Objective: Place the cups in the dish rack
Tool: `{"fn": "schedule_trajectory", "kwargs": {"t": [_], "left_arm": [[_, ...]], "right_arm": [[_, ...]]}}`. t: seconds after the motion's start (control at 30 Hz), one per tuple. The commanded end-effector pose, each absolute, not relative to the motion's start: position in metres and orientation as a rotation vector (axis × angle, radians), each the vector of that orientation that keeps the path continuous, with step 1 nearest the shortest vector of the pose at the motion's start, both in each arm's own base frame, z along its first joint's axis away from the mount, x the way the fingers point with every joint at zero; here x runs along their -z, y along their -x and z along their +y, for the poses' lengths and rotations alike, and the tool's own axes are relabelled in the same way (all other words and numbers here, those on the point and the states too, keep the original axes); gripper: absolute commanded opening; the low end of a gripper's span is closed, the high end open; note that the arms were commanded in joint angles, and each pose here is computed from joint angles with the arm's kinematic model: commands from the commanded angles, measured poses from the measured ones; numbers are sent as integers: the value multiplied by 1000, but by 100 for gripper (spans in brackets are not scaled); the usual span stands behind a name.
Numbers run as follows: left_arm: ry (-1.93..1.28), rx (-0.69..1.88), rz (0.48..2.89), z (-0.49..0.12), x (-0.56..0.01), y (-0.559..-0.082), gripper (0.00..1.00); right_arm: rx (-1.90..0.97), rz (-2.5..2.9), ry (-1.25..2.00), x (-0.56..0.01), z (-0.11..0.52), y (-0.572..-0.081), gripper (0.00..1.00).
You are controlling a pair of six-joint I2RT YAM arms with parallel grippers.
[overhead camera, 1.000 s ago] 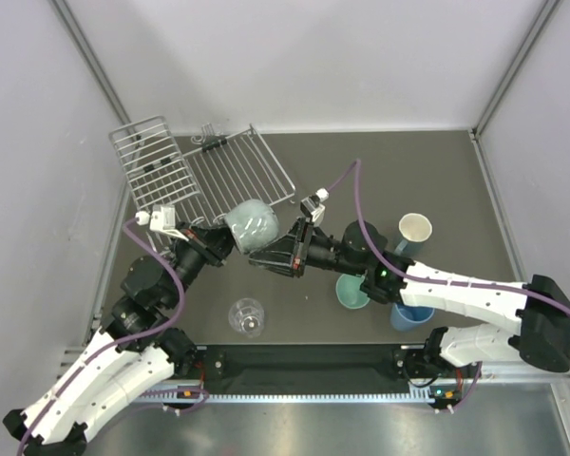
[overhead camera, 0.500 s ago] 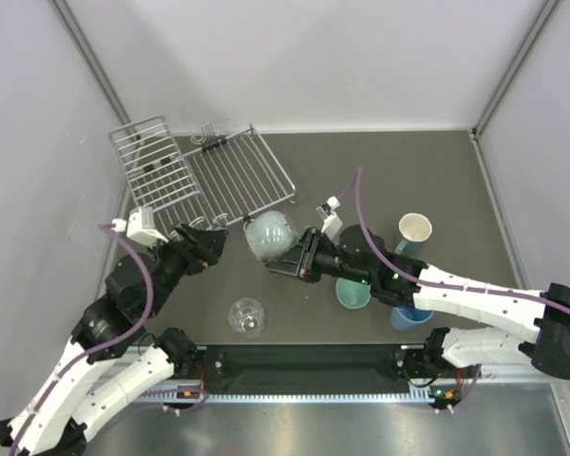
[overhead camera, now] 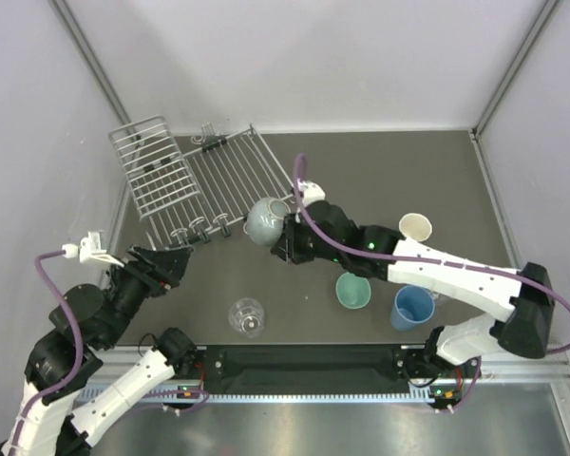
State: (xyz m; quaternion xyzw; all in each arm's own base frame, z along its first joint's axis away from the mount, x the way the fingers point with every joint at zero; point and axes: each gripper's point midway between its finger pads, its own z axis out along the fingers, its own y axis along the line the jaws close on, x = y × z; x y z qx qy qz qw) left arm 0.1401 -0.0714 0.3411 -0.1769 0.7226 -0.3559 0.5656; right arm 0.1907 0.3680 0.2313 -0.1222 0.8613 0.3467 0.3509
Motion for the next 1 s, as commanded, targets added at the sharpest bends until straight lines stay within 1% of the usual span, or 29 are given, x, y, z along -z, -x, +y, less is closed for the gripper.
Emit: {"fn": "schedule_trajectory", "kwargs": {"t": [0.0, 0.07, 0.13, 0.17, 0.2, 0.27, 0.3, 0.4, 0.43, 0.47, 0.5, 0.57, 0.6, 0.67, 0.7, 0.77, 0.8, 0.83, 0.97], "left_arm": [[369, 798, 1703, -61, -345, -131, 76], [356, 792, 1703, -61, -346, -130, 75], [341, 788, 1706, -62, -345, -130, 74], [331, 793, 1705, -63, -345, -130, 73], [317, 795, 1703, -64, -346, -129, 73], [299, 800, 1695, -67, -346, -130, 72], [272, 802, 1695, -69, -345, -129, 72], [242, 796, 1695, -70, -344, -128, 70], [236, 793, 1696, -69, -343, -127, 70], [229, 789, 1692, -68, -344, -126, 70], [224, 790, 1687, -67, -345, -124, 70], [226, 785, 1668, -62, -346, -122, 69], [231, 783, 1666, -60, -345, -121, 69], [239, 774, 1654, -56, -346, -120, 69], [239, 776, 1645, -54, -347, -118, 69], [253, 763, 1642, -49, -346, -117, 69], [259, 763, 1638, -46, -345, -115, 69], [263, 760, 1643, -45, -344, -114, 69], [267, 754, 1647, -44, -342, -114, 69]], "right_arm": [[-768, 2000, 409, -291, 384, -236, 0], [-696, 1962, 418, -306, 389, -252, 0], [-604, 1965, 422, -298, 395, -271, 0], [-588, 1927, 426, -313, 399, -280, 0], [-541, 1942, 442, -302, 404, -289, 0], [-500, 1902, 432, -316, 409, -304, 0], [-476, 1909, 447, -306, 416, -313, 0], [-442, 1864, 465, -320, 425, -330, 0], [-401, 1868, 491, -308, 431, -339, 0], [-400, 1846, 478, -318, 434, -345, 0], [-379, 1856, 490, -307, 440, -352, 0], [-377, 1832, 478, -315, 445, -366, 0], [-360, 1846, 484, -302, 450, -373, 0], [-377, 1830, 470, -306, 455, -386, 0], [-377, 1838, 480, -295, 459, -392, 0], [-409, 1820, 488, -296, 466, -402, 0], [-403, 1835, 504, -282, 471, -406, 0], [-414, 1818, 522, -287, 474, -410, 0], [-407, 1806, 545, -272, 485, -420, 0]]}}
